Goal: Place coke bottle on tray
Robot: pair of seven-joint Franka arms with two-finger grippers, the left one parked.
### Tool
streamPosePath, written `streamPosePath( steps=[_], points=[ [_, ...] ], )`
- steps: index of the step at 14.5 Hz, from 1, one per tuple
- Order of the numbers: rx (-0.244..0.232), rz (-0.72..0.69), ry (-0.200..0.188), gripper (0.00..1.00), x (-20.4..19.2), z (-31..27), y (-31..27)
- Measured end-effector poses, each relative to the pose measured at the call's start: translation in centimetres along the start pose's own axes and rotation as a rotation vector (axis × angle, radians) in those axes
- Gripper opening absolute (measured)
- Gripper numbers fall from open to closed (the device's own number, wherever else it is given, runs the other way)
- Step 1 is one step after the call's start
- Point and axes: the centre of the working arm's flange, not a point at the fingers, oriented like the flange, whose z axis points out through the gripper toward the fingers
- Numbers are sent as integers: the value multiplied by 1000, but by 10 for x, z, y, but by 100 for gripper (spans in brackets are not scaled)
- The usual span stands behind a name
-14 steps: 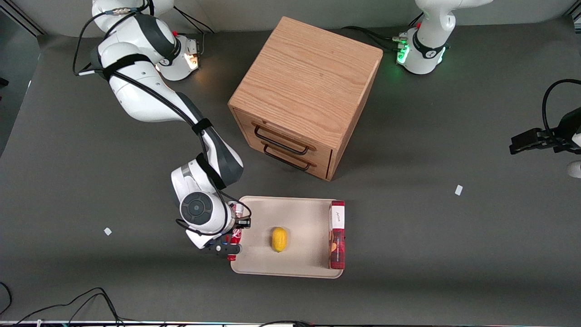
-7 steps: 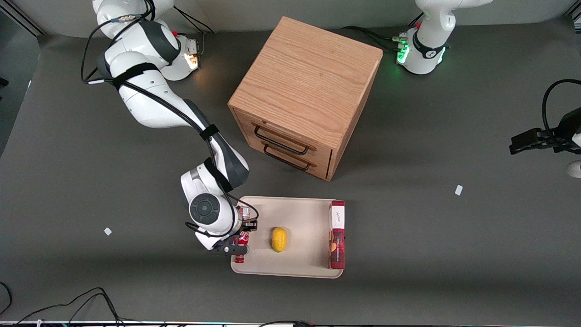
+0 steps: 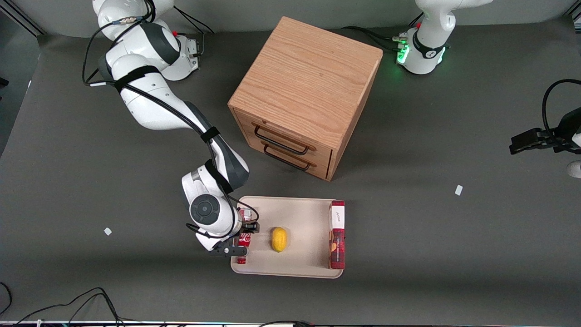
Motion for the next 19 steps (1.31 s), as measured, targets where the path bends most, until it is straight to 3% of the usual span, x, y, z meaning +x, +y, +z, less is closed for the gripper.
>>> streamPosePath(
  steps=[1,2,14,19],
  points=[
    [-1,1,1,99,1,0,1],
    [-2,2,2,100,1,0,1],
    [6,15,25,100,8,-17,3],
    [2,32,-37,100,-16,-77,20]
  ],
)
